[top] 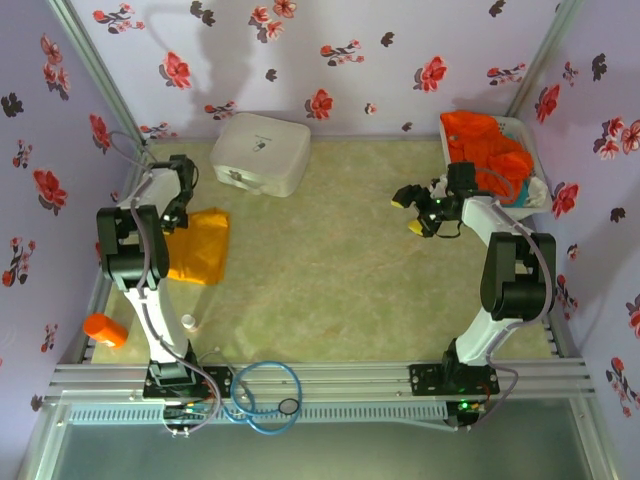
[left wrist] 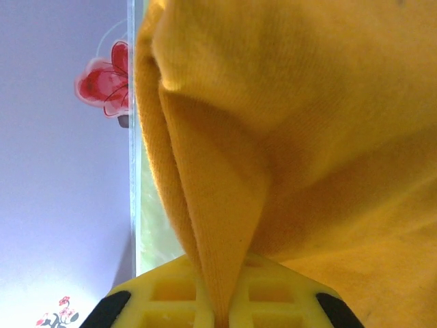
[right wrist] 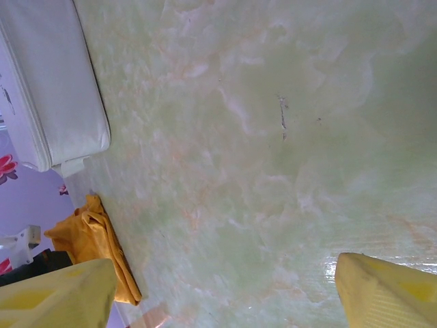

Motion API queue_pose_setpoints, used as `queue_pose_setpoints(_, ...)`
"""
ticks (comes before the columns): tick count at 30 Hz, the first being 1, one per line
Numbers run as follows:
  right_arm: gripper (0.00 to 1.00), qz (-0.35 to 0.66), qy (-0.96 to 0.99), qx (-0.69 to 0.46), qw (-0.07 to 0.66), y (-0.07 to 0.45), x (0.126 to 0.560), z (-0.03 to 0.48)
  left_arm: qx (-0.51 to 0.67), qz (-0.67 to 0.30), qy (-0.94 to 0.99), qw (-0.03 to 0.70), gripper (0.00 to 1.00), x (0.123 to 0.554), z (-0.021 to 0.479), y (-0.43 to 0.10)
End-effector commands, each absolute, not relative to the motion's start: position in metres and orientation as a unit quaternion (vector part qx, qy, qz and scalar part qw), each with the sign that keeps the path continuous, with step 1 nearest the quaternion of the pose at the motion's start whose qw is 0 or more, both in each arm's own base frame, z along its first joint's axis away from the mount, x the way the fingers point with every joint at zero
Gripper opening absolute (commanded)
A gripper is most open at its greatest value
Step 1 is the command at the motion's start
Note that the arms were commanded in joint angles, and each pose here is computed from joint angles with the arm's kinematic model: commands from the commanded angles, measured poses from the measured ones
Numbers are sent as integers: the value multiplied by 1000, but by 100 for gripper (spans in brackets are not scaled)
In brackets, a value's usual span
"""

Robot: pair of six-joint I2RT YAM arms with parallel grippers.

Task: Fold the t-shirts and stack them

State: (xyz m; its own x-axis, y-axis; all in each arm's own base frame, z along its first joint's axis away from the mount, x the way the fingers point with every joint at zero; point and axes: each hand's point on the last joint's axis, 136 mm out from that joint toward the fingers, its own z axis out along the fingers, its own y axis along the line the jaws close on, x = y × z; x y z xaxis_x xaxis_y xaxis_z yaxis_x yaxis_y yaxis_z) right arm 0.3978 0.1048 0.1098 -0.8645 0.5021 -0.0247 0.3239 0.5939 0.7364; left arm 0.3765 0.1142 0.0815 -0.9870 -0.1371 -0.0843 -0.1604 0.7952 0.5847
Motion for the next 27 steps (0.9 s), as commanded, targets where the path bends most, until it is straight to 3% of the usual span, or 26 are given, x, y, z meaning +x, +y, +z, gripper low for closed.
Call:
queue_pose_setpoints(1, 84, 391, 886, 216, 122, 110, 397, 122, -101, 330, 938, 17, 0, 379, 85, 135)
queue_pose_setpoints(4, 84, 390, 888, 212, 121, 111, 395, 122, -132, 322, 937, 12, 9, 374, 86, 143)
queue_pose_setpoints(7, 84, 388, 890, 210, 117, 113, 393, 120, -143, 321, 936, 26, 58, 374, 95, 145)
queue_pose_setpoints(9, 84, 387, 891, 208, 115, 114, 392, 119, -152, 314, 936, 37, 70, 375, 104, 144)
queue_pose_setpoints(12, 84, 386, 892, 204, 114, 117, 390, 118, -154, 304, 939, 48, 76, 378, 116, 137)
queue_pose_setpoints(17, 84, 381, 894, 204, 115, 116, 388, 116, -152, 222, 961, 62, 76, 377, 118, 92)
queue_pose_setpoints(23, 84, 378, 896, 204, 112, 116, 386, 113, -187, 78, 977, 65, 77, 366, 89, 38)
queue_pose_setpoints(27, 84, 375, 898, 204, 111, 115, 384, 112, -193, 64, 978, 38, 78, 358, 66, 34)
